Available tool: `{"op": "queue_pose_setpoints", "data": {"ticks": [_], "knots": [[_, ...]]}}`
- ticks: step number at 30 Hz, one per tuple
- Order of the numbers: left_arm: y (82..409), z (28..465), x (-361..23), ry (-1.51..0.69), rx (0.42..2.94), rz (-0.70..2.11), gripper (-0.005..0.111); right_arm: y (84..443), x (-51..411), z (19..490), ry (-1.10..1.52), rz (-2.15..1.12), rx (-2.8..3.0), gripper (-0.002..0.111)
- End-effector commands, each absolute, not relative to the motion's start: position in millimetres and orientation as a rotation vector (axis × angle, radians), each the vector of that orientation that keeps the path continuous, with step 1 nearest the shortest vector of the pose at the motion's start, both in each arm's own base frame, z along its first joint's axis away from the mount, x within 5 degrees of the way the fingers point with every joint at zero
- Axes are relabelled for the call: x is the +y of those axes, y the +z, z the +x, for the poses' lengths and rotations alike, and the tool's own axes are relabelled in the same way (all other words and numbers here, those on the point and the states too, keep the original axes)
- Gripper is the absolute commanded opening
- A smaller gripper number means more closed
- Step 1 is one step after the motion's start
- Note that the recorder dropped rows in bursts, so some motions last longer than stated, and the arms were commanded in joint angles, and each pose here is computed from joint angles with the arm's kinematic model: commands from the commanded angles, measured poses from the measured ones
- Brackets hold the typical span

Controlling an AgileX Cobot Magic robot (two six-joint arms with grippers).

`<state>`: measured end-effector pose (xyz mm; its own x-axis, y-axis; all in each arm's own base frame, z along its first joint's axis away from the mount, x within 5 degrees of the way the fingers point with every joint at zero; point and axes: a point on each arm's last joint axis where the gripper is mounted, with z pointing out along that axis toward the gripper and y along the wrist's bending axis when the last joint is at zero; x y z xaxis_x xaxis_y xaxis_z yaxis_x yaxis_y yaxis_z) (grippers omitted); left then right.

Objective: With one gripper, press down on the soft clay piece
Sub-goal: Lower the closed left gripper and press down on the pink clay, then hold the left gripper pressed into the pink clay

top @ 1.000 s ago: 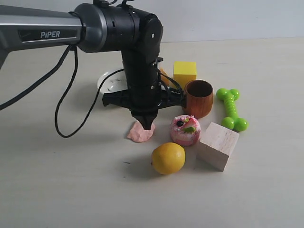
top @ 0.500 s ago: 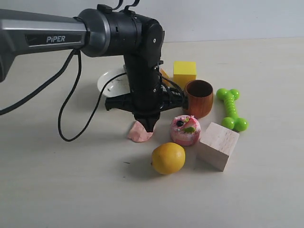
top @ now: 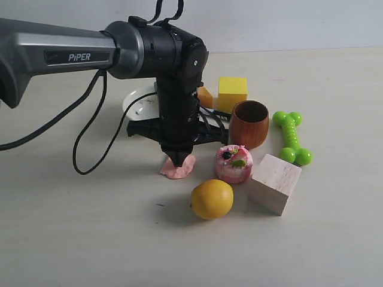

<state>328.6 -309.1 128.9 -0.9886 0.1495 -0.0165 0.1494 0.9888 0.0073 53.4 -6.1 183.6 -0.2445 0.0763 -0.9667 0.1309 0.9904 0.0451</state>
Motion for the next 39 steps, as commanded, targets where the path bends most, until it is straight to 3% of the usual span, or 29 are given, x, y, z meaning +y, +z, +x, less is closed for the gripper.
{"op": "queue_pose_setpoints", "data": {"ticks": [1,29,39], "knots": [[128.2,330.0,-308.7,0.022,3.110,0.257,0.000,183.0,-6.0,53.4,-0.056,0.142,1.813,0.000],[43.2,318.4,-305.4,0.165,3.307,0.477,0.000,183.0,-6.0,53.4,-0.056,0.142,1.813,0.000],[40.6,318.2,-304.9,0.173,3.308,0.488,0.000,183.0,-6.0,53.4,-0.055,0.144,1.813,0.000]]}}
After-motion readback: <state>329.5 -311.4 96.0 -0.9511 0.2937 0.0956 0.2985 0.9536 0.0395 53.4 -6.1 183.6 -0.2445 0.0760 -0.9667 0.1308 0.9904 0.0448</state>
